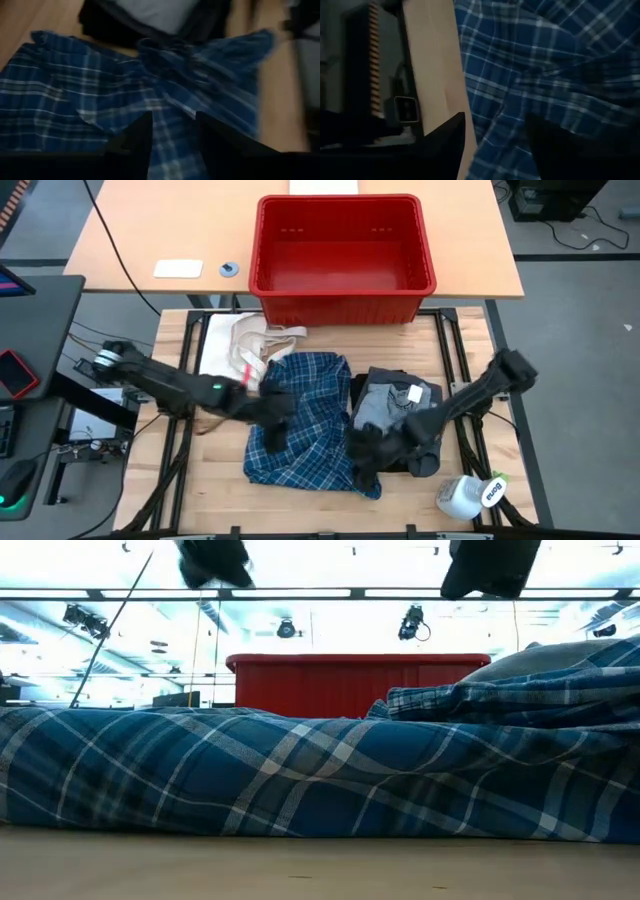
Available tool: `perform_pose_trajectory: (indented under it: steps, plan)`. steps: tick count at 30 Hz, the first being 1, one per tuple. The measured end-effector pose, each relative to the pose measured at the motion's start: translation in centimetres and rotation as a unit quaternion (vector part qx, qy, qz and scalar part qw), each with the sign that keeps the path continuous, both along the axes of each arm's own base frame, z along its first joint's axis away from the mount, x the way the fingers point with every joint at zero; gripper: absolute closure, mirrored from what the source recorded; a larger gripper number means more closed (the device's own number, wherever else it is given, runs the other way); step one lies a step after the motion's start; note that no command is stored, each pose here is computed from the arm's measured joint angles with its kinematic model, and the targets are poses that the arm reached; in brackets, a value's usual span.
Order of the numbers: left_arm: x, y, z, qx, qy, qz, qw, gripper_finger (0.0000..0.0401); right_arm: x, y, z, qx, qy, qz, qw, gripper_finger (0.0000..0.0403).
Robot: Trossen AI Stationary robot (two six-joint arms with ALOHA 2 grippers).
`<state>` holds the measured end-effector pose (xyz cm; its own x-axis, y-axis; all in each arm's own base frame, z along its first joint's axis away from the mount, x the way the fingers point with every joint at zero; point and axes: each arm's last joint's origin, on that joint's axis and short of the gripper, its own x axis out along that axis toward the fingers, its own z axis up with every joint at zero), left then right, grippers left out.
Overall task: Fold Laundry from Bin
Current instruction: Fold the blue checkered pants
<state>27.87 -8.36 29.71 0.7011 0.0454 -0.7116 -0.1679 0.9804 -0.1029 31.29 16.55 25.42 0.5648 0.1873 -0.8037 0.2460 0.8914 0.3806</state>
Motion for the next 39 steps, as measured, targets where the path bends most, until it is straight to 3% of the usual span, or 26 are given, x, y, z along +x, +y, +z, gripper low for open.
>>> perform_pose_trajectory:
  steps: [4,10,17,21,29,33,39]
  plan:
    - [-3.3,-1.1,2.7,-0.033,-0.032,-0.019,0.999,0.0249,3.0,2.9,-0.9,-0.053,0.027,-0.014,0.998,0.0193]
    - [-6.5,-1.7,5.0,-0.070,-0.073,-0.028,0.994,0.0249,6.1,5.2,-3.5,-0.147,0.080,-0.093,0.982,0.0190]
    - [-8.2,-2.0,5.4,-0.092,-0.062,-0.027,0.993,0.0249,7.3,5.9,-6.5,-0.143,0.125,-0.133,0.973,0.0159]
    - [-8.4,-2.4,5.3,-0.090,-0.053,-0.033,0.994,0.0249,7.0,5.7,-7.5,-0.169,0.140,-0.155,0.963,0.0129]
    - [-8.4,-2.3,5.2,-0.089,-0.052,-0.031,0.994,0.0249,6.9,5.6,-11.2,-0.183,0.175,-0.130,0.959,0.0105]
    - [-8.4,-2.4,5.2,-0.092,-0.050,-0.029,0.994,0.0249,7.0,5.6,-11.6,-0.181,0.177,-0.146,0.956,0.0147]
    - [-8.6,-2.3,5.0,-0.087,-0.037,-0.027,0.995,0.0249,6.8,5.5,-10.0,-0.154,0.177,-0.138,0.962,0.0268]
